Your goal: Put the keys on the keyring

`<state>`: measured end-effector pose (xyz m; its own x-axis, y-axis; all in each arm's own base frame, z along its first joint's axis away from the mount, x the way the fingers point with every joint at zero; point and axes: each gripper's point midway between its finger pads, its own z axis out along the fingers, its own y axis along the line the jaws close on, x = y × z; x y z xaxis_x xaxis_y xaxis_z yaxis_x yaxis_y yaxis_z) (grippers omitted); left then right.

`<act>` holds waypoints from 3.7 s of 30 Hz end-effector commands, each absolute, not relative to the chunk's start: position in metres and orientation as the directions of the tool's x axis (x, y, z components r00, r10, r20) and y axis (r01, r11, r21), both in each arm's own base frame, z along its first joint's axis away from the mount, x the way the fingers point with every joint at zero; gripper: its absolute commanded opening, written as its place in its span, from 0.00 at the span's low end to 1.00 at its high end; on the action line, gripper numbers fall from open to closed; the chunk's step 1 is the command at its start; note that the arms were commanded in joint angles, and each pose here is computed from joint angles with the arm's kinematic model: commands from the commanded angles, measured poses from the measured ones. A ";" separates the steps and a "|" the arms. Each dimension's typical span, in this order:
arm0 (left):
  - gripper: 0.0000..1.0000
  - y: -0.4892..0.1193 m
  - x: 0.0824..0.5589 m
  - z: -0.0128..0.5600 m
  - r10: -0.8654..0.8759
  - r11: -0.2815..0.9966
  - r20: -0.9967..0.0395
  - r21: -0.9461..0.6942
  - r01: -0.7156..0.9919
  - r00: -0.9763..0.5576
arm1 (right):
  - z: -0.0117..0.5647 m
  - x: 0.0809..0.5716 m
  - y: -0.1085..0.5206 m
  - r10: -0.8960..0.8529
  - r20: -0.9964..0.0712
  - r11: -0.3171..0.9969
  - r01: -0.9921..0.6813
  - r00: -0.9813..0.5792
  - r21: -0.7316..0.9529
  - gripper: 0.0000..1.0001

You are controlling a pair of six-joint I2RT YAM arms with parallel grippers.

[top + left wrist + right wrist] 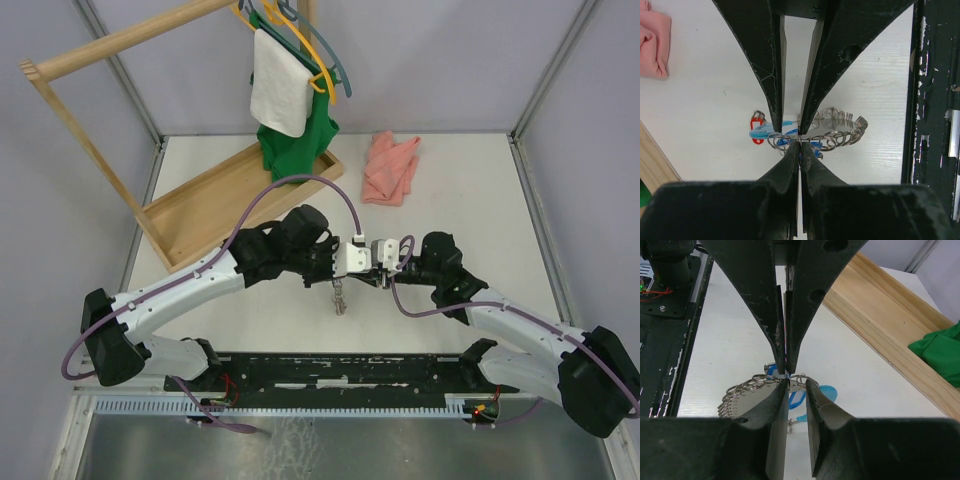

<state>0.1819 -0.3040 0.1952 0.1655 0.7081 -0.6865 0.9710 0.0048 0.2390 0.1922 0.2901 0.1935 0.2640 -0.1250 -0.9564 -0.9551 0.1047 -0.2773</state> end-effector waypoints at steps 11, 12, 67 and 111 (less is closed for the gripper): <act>0.03 -0.324 0.186 0.226 0.606 -0.009 -0.753 0.314 0.949 0.255 | 0.202 0.187 0.297 -0.085 -0.959 0.049 -0.960 0.272 -0.277 0.22; 0.03 -0.324 0.186 0.226 0.606 -0.010 -0.754 0.311 0.950 0.254 | 0.202 0.187 0.298 -0.083 -0.959 0.047 -0.960 0.272 -0.277 0.22; 0.44 -0.322 0.183 0.220 0.333 -0.168 -0.915 0.181 0.969 0.228 | 0.210 0.175 0.277 -0.122 -0.894 -0.016 -0.901 0.432 -0.433 0.01; 0.28 -0.323 0.187 0.191 0.172 0.050 -0.982 0.089 0.995 0.080 | 0.232 0.188 0.266 0.029 -0.909 0.254 -0.883 0.416 -0.396 0.01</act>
<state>0.1749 -0.3206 0.1617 0.0364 0.2949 -0.9548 0.9976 -0.0666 0.0174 0.1782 0.2686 0.1878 0.2912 -0.0445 -0.9556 -0.9413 0.1649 -0.2945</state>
